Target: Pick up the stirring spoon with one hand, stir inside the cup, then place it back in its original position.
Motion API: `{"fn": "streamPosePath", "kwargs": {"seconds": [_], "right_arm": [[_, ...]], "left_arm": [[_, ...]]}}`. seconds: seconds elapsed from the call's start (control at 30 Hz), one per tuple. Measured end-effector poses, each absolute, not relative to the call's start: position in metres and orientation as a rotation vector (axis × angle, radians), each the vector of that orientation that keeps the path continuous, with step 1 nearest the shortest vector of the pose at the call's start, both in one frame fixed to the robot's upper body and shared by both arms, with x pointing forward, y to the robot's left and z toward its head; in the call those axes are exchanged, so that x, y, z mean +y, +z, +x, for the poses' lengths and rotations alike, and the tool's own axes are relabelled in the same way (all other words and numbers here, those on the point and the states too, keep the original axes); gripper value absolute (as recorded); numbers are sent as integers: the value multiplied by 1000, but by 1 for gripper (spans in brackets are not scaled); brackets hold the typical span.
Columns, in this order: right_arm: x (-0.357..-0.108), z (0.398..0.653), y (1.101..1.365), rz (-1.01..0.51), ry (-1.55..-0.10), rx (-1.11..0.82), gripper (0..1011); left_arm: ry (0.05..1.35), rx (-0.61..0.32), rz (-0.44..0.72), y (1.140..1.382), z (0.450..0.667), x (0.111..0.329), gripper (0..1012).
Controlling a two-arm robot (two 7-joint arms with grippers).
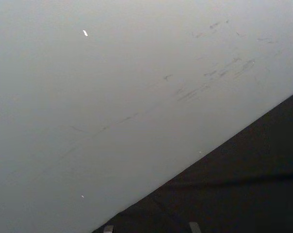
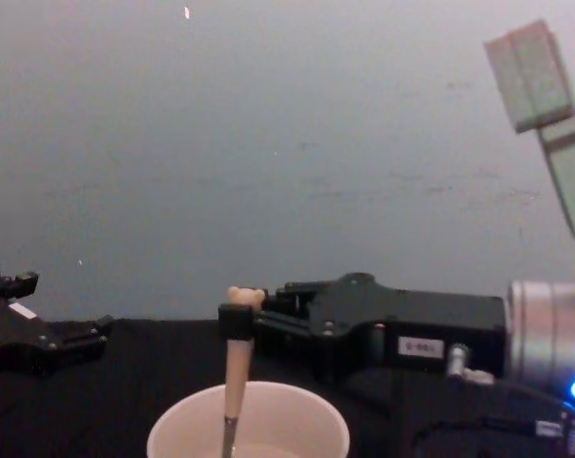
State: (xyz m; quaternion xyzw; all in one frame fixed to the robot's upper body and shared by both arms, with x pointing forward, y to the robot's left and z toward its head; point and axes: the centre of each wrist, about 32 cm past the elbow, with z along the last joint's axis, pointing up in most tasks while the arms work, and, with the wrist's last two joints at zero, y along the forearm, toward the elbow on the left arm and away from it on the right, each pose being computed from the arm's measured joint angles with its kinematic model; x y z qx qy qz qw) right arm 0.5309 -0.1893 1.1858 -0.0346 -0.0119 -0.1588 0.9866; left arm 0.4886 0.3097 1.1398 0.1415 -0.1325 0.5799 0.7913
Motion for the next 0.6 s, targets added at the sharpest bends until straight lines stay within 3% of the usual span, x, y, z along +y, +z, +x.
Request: {"fn": "streamPosePath", "kwargs": {"seconds": [0.6], "right_arm": [[-173, 560, 1182, -77, -433, -25, 214]], "left_arm": [[1248, -285, 304, 1140, 489, 310, 1001]]}}
